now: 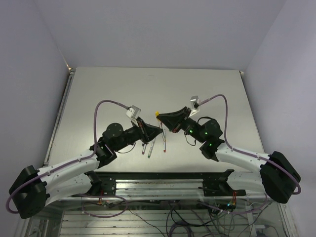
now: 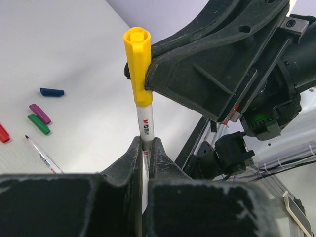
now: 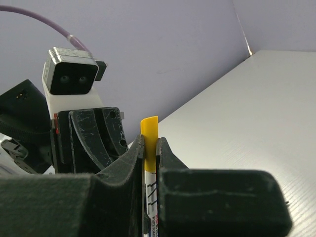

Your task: Insert the pens into the pen caps

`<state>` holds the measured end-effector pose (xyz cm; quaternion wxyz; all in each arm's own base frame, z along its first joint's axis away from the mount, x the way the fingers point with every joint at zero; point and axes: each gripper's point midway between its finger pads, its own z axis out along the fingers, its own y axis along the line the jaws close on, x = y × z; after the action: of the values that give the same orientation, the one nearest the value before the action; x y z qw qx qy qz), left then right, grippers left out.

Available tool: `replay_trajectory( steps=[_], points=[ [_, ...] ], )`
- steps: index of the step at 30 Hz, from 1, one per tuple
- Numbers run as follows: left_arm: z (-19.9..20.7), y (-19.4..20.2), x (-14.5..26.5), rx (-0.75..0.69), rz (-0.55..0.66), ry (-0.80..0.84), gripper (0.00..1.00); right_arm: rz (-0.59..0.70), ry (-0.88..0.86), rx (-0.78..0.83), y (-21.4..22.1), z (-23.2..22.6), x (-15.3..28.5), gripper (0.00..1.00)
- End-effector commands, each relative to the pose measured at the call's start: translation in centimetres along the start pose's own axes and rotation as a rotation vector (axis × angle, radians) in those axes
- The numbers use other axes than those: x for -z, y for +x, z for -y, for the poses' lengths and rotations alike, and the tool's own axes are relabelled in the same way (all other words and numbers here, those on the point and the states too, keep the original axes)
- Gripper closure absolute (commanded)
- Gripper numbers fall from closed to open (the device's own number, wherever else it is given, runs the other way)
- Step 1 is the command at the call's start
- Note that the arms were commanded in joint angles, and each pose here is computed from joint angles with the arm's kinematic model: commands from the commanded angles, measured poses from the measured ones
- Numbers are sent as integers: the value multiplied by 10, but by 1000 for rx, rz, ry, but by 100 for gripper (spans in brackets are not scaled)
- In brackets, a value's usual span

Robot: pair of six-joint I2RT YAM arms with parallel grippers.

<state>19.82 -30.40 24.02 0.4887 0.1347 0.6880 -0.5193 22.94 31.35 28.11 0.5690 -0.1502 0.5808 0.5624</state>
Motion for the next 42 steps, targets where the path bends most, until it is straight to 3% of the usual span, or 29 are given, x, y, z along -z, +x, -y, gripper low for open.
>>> replay_trajectory(
  steps=[1,9,17,28,36,40,42],
  points=[
    [25,-84,14,-68,323,22,93,-194,38,-50,51,5,10,100],
    [30,-111,21,-136,394,-12,93,-311,146,-56,90,23,16,100],
    [24,-123,24,-158,440,-63,93,-434,228,39,123,22,15,100],
    [12,-112,37,-148,402,-118,93,-340,324,157,84,29,-2,100],
    [-14,-76,27,-139,259,-201,93,-172,343,235,16,14,-21,79],
    [-25,-54,24,-133,195,-215,93,-44,350,252,-28,1,-18,59],
    [-26,-46,22,-140,165,-203,93,5,349,263,-45,-5,-16,54]
  ],
)
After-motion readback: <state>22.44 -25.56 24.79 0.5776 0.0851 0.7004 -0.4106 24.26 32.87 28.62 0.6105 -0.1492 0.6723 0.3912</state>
